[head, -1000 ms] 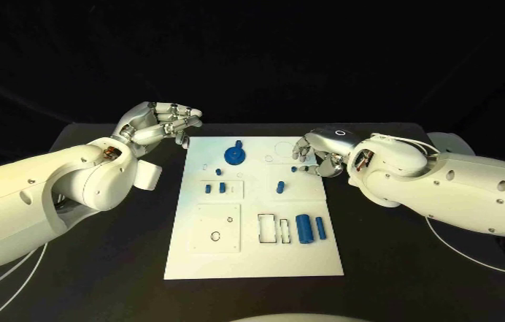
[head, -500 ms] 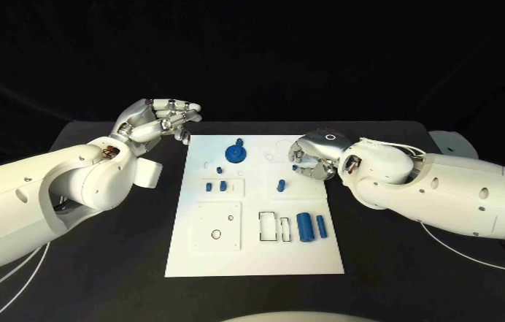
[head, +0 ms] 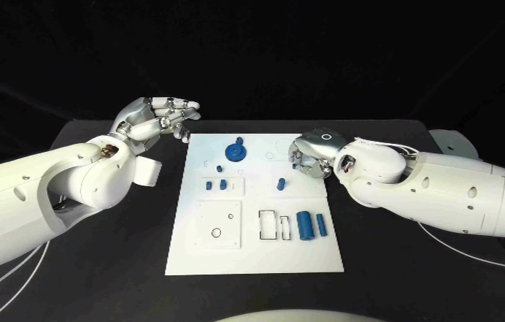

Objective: Assemble the parts on the task board

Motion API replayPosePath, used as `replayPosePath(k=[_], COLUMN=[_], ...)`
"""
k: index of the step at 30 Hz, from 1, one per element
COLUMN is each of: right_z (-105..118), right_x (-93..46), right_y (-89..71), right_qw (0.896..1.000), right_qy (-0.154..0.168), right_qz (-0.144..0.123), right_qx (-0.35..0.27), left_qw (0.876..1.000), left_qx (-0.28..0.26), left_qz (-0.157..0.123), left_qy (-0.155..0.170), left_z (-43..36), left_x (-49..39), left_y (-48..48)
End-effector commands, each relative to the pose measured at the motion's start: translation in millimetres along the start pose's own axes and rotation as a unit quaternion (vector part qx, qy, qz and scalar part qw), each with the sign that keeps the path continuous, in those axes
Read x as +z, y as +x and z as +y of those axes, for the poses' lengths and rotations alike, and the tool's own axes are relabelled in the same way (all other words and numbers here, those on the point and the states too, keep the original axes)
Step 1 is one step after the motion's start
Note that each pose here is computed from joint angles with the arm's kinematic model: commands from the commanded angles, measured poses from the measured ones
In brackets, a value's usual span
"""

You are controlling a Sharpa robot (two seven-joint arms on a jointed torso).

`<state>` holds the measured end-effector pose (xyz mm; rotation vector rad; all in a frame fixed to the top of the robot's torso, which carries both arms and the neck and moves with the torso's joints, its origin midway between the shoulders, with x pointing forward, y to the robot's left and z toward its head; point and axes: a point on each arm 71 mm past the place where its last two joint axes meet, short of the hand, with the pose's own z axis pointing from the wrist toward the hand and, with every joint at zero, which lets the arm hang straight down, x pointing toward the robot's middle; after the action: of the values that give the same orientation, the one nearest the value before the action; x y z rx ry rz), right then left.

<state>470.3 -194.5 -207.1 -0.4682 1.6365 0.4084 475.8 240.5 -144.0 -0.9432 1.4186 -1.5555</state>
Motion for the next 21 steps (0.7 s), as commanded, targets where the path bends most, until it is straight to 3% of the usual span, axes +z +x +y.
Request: replayPosePath(k=[1, 21], right_z=[0, 7], right_x=[0.7, 5.7], right_y=[4.1, 19.5], right_qw=[1.0, 0.999], right_qy=[0.003, -0.001], right_qz=[0.015, 0.044], right_qx=[-0.013, -0.012], left_qw=[1.0, 1.0], left_qx=[-0.004, -0.005], left_qz=[0.0, 0.001], left_qy=[0.003, -0.005], left_z=[-0.9, 0.0], left_x=[-0.3, -1.2], left_y=[1.0, -0.1])
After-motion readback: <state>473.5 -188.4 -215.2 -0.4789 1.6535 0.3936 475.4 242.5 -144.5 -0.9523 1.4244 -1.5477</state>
